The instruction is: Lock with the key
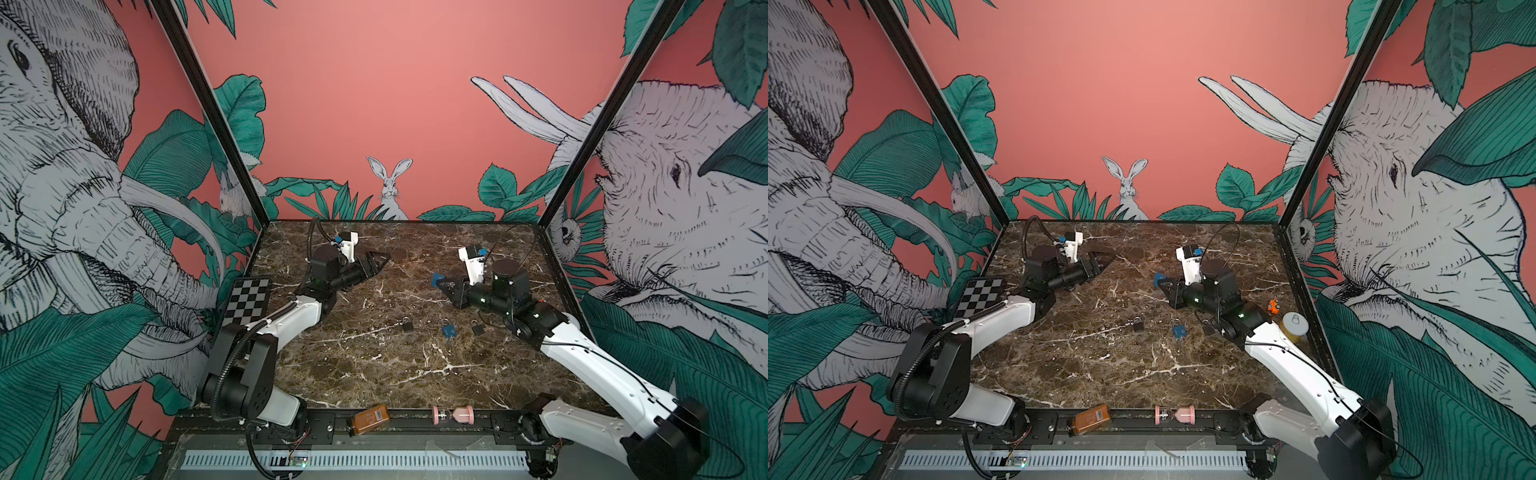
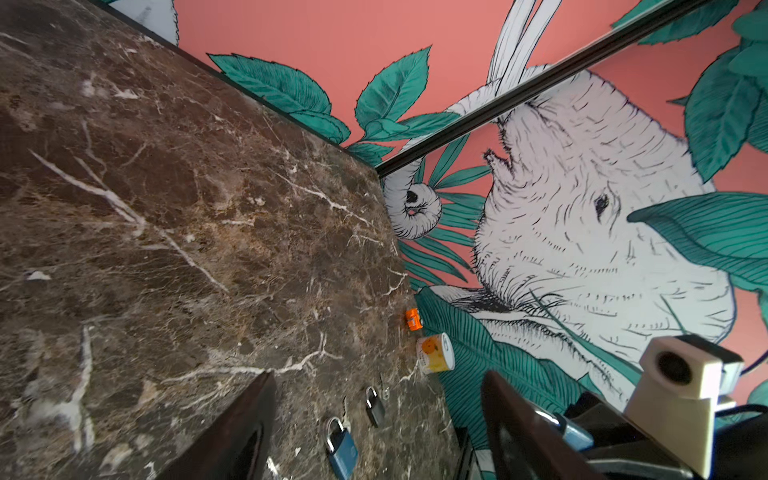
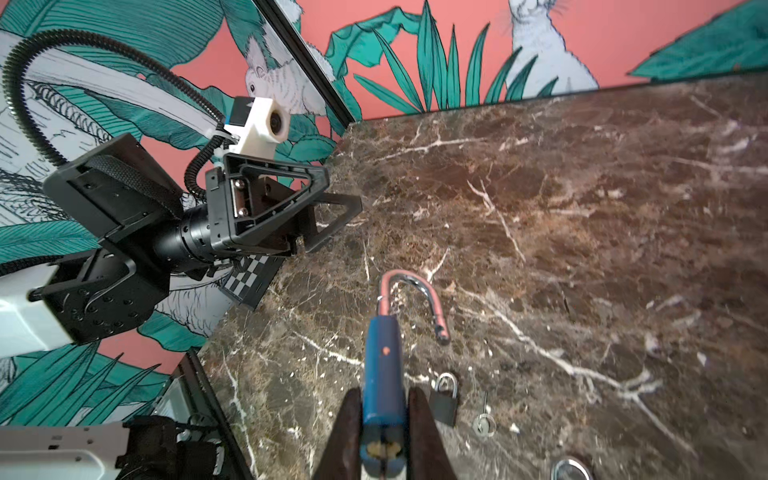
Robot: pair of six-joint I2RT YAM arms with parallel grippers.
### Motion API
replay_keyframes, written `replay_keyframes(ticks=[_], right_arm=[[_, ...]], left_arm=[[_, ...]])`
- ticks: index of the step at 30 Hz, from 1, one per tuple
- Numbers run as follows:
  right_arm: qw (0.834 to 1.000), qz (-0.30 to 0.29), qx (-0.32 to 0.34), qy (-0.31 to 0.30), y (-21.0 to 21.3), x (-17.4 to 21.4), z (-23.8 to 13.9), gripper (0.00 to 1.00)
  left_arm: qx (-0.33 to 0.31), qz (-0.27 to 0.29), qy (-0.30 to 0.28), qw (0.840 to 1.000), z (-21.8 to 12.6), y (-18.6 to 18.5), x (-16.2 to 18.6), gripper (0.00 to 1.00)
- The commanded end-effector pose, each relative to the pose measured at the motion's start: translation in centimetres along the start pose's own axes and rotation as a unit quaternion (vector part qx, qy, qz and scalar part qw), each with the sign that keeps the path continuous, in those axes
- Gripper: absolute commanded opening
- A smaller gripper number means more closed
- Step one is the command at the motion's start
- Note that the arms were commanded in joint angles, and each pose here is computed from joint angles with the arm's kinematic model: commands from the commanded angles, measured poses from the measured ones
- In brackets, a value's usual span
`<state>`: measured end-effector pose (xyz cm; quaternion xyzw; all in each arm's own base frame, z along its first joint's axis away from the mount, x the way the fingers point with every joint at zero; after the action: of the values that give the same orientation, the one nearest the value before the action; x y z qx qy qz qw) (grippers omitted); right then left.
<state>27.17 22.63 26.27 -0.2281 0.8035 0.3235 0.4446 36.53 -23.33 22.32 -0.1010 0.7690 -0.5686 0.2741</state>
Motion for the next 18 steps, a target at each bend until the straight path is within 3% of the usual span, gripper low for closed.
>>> replay_keyframes(ticks=[1,7,12,18], right_arm=[[0.998,0.058,0.001,0.033,-0.3,1.9,-1.2,0.00],[0.986,0.135,-0.061,0.077,0.5,4.1,-1.3,0.00],[0.958,0.225,-0.168,0.053,2.0,3.2,-0.4,0.00],[0.947,0.246,-0.202,0.034,2.4,2.5,0.0,0.00]], left_arm=[[-0.017,0.039,0.023,0.999,-0.6,0.3,1.0,0.77],[0.001,0.079,0.047,0.996,-1.2,-0.6,2.6,0.77],[0.066,0.141,0.087,0.984,-1.0,-3.8,4.9,0.77],[0.096,0.152,0.133,0.975,0.1,-4.8,7.3,0.67]])
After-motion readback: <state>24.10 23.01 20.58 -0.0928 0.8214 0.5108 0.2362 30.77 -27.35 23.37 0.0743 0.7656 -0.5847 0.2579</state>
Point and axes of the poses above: each gripper's point midway between its finger pads, its own z axis out along the fingers, its own y axis along the line the jaws close on, x = y × z, the point moved 1 cm from there along -z, back along the fingers, and after that the axes turned 15 degrees about -z, right-handed, at the moved point
